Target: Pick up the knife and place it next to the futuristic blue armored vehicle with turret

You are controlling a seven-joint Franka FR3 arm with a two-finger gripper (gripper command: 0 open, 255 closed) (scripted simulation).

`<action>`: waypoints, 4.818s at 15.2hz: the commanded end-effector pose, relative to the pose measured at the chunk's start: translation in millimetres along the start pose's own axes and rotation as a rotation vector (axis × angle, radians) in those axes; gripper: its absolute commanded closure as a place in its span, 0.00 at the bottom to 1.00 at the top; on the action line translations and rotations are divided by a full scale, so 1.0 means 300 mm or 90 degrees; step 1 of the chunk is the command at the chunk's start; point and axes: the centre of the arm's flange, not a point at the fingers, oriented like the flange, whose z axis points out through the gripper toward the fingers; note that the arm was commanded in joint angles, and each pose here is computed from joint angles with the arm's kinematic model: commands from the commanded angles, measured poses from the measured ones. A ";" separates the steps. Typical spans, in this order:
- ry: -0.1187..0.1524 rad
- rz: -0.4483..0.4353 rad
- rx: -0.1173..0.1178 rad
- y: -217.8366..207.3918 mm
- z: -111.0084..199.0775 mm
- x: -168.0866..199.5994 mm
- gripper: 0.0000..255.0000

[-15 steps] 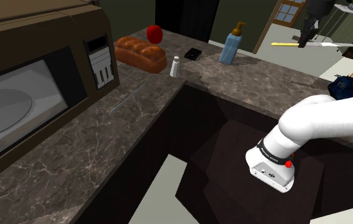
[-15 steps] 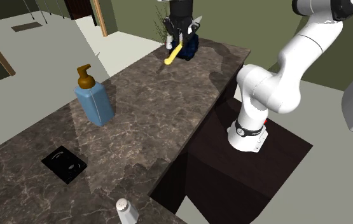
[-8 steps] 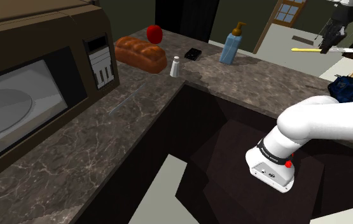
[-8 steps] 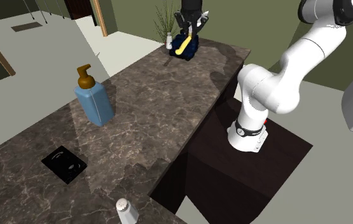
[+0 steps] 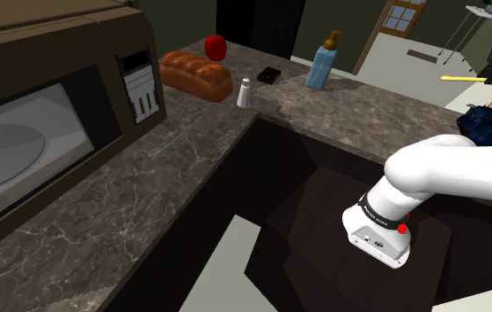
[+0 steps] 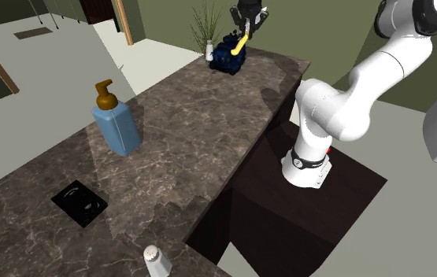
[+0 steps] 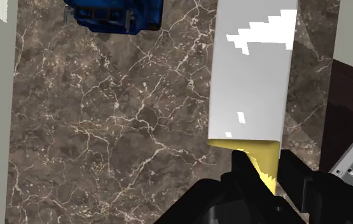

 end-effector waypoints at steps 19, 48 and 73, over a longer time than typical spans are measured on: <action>0.000 -0.001 0.000 -0.024 0.150 -0.864 1.00; 0.000 -0.001 0.000 -0.058 0.513 -1.425 1.00; 0.000 -0.001 0.000 -0.087 0.946 -1.350 1.00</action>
